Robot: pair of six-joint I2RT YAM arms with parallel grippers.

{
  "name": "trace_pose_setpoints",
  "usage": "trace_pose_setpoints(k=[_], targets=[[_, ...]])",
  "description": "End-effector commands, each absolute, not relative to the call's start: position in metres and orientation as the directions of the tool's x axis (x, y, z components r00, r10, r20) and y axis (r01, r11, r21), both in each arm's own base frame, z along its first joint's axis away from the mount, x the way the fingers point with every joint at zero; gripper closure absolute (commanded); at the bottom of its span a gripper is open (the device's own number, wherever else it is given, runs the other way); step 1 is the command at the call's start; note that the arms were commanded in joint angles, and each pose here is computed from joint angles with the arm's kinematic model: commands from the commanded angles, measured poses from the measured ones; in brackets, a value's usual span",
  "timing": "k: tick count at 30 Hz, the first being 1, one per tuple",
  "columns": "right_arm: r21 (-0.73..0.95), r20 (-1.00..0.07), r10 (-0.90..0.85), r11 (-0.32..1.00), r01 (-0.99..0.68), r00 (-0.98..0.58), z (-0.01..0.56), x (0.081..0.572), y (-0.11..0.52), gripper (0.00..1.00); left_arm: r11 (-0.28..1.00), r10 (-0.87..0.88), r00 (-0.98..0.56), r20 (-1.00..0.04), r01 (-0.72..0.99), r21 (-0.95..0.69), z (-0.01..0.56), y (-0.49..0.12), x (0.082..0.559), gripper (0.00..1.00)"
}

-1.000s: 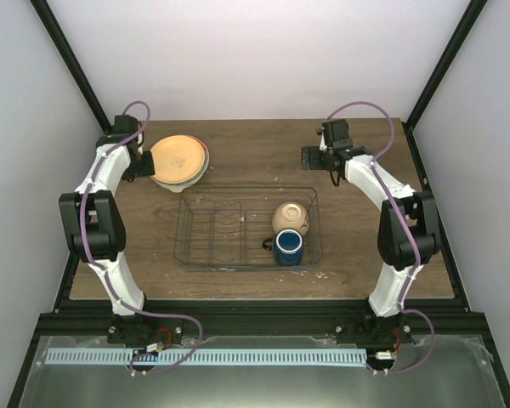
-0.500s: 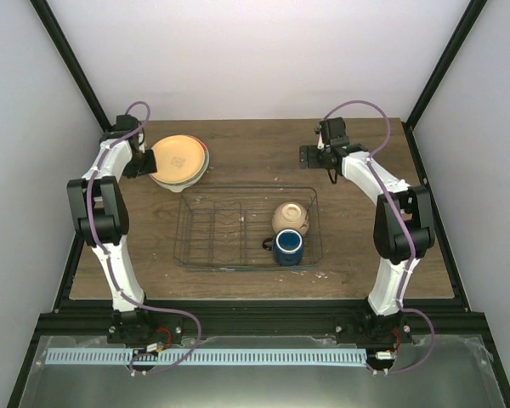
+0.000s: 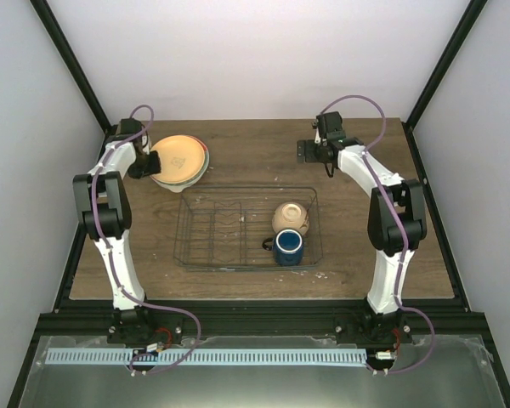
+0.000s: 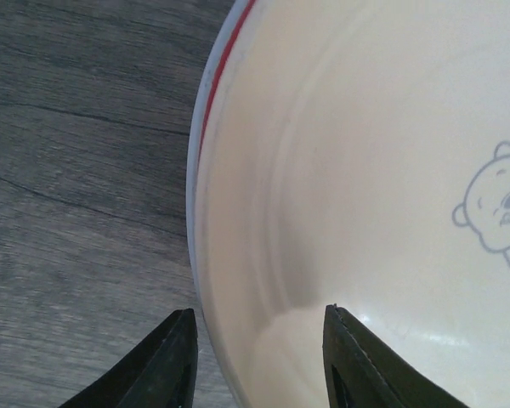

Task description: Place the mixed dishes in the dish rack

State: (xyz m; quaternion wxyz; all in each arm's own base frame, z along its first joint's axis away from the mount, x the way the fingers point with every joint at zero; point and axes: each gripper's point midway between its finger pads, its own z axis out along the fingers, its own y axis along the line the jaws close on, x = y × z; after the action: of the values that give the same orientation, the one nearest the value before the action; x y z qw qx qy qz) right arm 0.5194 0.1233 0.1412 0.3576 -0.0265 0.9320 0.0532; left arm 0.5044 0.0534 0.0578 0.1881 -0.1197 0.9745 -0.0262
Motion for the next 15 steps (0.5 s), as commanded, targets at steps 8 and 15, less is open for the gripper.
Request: trace_pose_setpoints(k=[8, 15], targets=[[0.087, -0.682, -0.012, 0.991, -0.097, -0.731, 0.152, 0.543, 0.127, 0.01, 0.975, -0.221, -0.891, -0.396, -0.198, -0.097, 0.062, 0.053, 0.517, 0.73], [0.083, -0.677, -0.023, 0.991, -0.107, -0.735, 0.149, 0.548, 0.130, 0.01, 0.976, -0.219, -0.889, -0.402, -0.202, -0.086, 0.067, 0.056, 0.520, 0.82]])
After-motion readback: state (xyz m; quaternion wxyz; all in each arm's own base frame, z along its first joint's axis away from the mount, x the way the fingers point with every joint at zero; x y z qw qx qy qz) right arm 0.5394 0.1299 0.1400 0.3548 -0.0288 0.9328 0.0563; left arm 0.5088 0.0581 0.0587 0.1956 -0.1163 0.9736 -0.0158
